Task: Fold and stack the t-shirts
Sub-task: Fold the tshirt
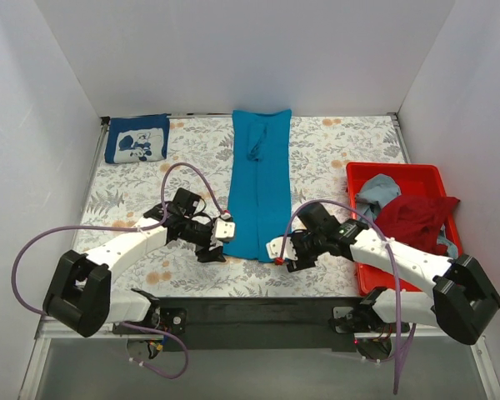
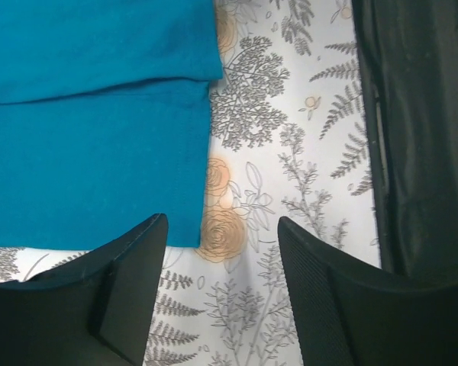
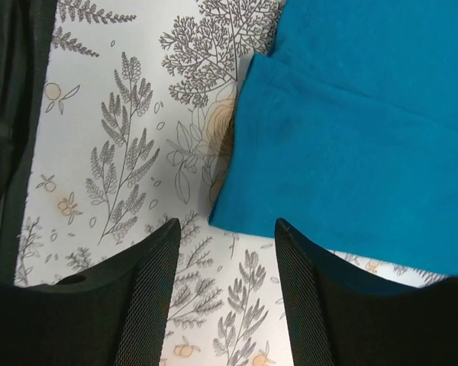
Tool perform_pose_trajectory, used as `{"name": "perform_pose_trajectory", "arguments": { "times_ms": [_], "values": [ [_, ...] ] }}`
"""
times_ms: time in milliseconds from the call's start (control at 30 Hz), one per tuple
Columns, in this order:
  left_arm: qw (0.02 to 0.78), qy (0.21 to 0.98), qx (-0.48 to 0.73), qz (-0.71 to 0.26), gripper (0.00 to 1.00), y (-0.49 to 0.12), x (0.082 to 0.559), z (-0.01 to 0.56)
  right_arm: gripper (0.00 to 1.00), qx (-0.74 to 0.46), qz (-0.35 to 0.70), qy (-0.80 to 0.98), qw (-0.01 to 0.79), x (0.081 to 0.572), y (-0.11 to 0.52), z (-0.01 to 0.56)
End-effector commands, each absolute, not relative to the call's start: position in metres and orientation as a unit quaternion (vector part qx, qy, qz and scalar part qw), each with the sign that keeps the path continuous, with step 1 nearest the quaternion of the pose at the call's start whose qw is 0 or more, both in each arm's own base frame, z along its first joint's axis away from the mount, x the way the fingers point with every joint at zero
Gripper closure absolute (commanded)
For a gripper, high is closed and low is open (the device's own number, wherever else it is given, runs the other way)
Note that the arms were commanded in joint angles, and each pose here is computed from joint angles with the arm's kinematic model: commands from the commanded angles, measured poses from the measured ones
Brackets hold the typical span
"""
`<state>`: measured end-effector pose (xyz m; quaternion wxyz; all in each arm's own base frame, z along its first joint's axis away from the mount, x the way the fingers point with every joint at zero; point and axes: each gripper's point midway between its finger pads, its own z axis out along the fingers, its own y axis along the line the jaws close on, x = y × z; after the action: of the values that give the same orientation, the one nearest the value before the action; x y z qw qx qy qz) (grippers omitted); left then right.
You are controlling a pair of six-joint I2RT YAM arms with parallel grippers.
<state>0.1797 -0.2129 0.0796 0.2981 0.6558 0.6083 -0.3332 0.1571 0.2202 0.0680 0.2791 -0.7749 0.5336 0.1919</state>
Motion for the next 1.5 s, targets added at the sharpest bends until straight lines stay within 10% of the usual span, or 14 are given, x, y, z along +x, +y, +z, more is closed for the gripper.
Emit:
{"name": "perform_pose_trajectory", "arguments": {
  "times_ms": [0,233,767,1033,1467],
  "values": [
    [0.340,0.558,0.697,-0.296,0.44,-0.220,0.198,0.077,0.42,-0.790,0.155,0.493,0.328,0.177,0.243,0.068],
    [0.328,0.562,0.706,-0.280,0.50,-0.222,0.208,0.053,0.57,-0.802,0.146,0.495,0.299,0.178,0.241,0.041],
    [0.287,0.568,0.727,-0.257,0.60,-0.220,0.208,0.008,0.55,-0.821,0.161,0.497,0.230,0.159,0.227,0.004],
    [0.292,0.554,0.729,-0.277,1.00,-0.235,0.194,0.020,0.99,-0.811,0.168,0.515,0.220,0.161,0.234,0.004],
    [0.344,0.552,0.693,-0.312,1.00,-0.241,0.163,0.089,0.99,-0.777,0.193,0.517,0.303,0.146,0.255,0.086]
  ]
}}
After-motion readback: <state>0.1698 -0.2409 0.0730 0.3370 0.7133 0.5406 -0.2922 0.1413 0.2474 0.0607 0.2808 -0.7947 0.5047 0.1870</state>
